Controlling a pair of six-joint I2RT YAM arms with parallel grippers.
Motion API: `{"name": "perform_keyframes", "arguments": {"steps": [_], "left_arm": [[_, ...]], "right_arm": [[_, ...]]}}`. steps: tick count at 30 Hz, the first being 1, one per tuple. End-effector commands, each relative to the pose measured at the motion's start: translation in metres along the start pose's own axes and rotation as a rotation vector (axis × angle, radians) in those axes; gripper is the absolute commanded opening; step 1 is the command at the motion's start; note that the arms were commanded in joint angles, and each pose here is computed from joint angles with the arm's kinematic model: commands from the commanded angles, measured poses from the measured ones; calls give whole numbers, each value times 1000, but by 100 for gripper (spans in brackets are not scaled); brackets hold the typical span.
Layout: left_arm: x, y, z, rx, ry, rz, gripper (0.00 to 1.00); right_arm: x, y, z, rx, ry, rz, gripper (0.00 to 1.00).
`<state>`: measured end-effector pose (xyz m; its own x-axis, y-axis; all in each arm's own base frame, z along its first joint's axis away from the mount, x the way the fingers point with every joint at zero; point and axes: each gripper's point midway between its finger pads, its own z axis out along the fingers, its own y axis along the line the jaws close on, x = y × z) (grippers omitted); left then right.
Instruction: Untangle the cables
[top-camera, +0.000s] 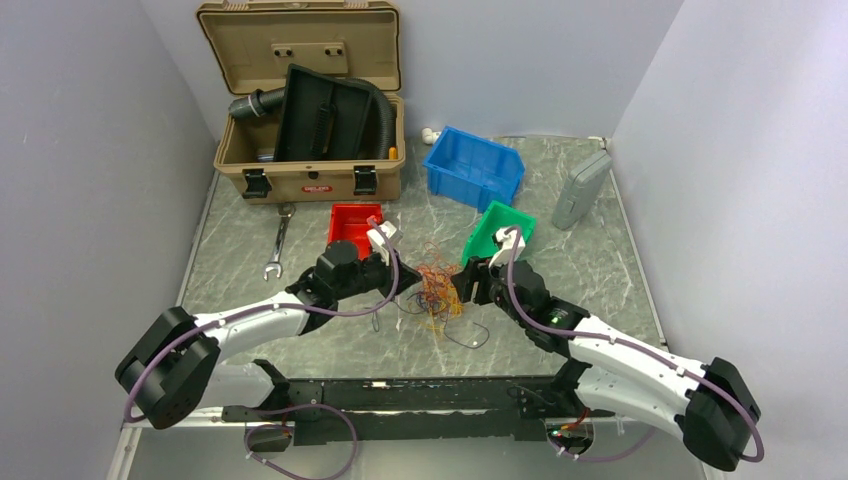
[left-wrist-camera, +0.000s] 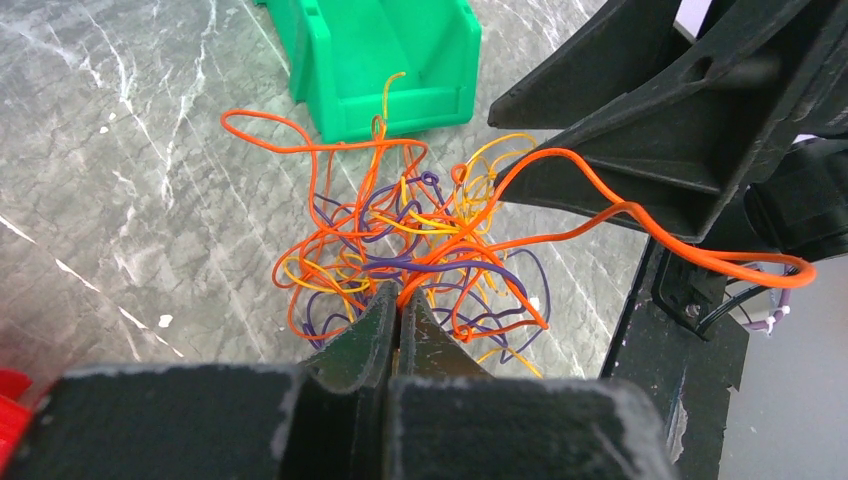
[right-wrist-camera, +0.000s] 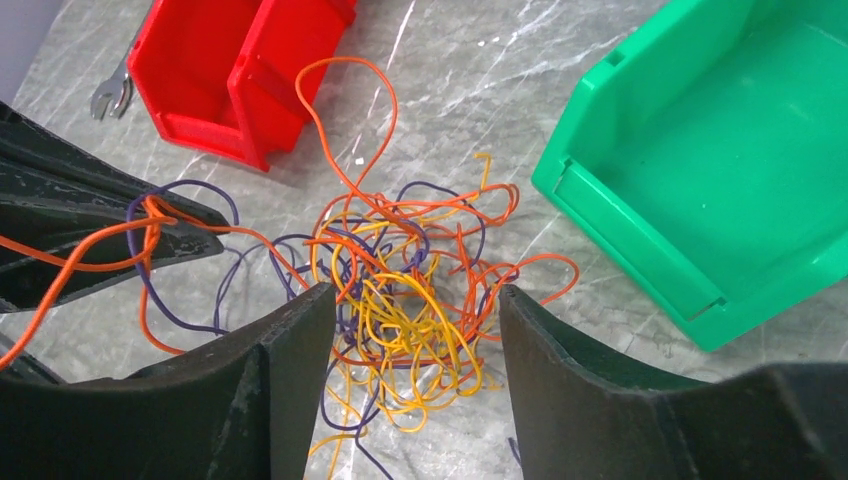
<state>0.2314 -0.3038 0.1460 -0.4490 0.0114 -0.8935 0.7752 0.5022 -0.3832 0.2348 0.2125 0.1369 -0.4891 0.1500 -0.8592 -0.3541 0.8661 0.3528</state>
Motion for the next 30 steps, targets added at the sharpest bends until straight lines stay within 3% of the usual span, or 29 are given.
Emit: {"name": "perform_keyframes", "arguments": {"steps": [1, 5, 7, 9, 10, 15, 20, 23, 30], "left_arm": [[-12, -5, -4, 15, -47, 15, 0], [-12, -3, -5, 7, -47, 15, 0], [-13, -3, -5, 4, -48, 17, 0], [-12, -2, -5, -1, -47, 17, 0], [-12, -1, -5, -8, -42, 17, 0], [-11, 17, -7, -111, -36, 11, 0], [-14, 61, -28, -384, -65, -35, 0], [-21, 86, -58, -572, -141, -53, 0], [-34, 94, -101, -685, -287, -42, 0]], "right_arm": [[1, 6, 5, -34, -2, 22, 60], [8, 4, 8, -30, 17, 27, 55], [9, 3, 8, -34, 19, 31, 37], [7, 4, 7, -36, 14, 38, 9], [4, 4, 5, -37, 7, 41, 0], [-19, -7, -15, 39, -35, 32, 0], [-49, -50, -52, 282, -126, 68, 0], [-73, -83, -89, 477, -229, 157, 0], [-118, -138, -188, 772, -509, 319, 0]]}}
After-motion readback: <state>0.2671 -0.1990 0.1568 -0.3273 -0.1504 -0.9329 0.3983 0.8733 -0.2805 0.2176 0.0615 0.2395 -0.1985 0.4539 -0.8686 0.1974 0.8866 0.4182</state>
